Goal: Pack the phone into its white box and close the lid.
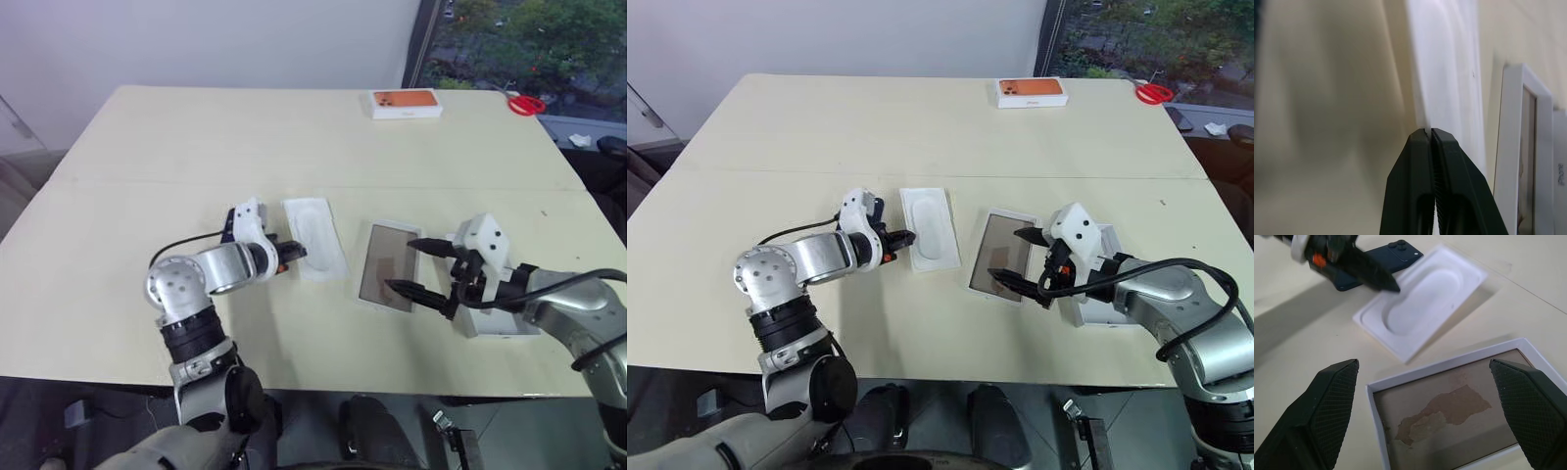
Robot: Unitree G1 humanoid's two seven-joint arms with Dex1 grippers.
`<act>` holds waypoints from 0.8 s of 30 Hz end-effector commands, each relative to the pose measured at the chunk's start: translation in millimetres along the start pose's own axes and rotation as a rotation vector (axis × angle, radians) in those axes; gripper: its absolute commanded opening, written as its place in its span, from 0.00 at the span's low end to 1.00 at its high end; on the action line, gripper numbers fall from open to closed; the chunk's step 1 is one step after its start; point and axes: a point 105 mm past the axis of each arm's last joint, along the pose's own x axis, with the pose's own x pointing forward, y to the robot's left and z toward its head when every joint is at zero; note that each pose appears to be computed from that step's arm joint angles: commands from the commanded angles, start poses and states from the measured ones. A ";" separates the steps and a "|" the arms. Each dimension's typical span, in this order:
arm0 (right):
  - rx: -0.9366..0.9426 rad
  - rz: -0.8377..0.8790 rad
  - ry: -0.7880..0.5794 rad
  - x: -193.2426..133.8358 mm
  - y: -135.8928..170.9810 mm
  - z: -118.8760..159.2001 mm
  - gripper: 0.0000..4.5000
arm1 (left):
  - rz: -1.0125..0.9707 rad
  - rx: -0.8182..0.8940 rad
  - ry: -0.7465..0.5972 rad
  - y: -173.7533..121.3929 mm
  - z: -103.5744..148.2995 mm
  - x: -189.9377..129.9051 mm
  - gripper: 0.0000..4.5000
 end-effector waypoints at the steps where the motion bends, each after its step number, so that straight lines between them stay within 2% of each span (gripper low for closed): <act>1: -0.064 -0.012 -0.037 -5.0 0.6 14.0 1.00 | -0.085 -0.007 -0.060 -9.6 16.3 -10.4 0.01; 5: -0.075 -0.034 -0.032 -8.0 -4.5 15.2 1.00 | -0.153 -0.035 -0.075 -12.4 22.7 -14.8 0.01; 8: -0.102 -0.094 -0.003 -19.7 -17.6 14.6 1.00 | -0.258 -0.020 -0.058 -28.1 24.0 -16.8 0.01; 12: -0.123 -0.166 0.039 -38.0 -33.2 12.6 1.00 | -0.316 0.066 0.034 -47.8 8.8 -10.6 0.01; 18: -0.136 -0.230 0.103 -61.5 -42.6 4.2 1.00 | -0.396 0.127 0.226 -84.9 -31.5 9.4 0.01; 24: -0.135 -0.247 0.117 -68.5 -39.8 2.2 1.00 | -0.393 0.138 0.281 -99.7 -39.8 17.9 0.01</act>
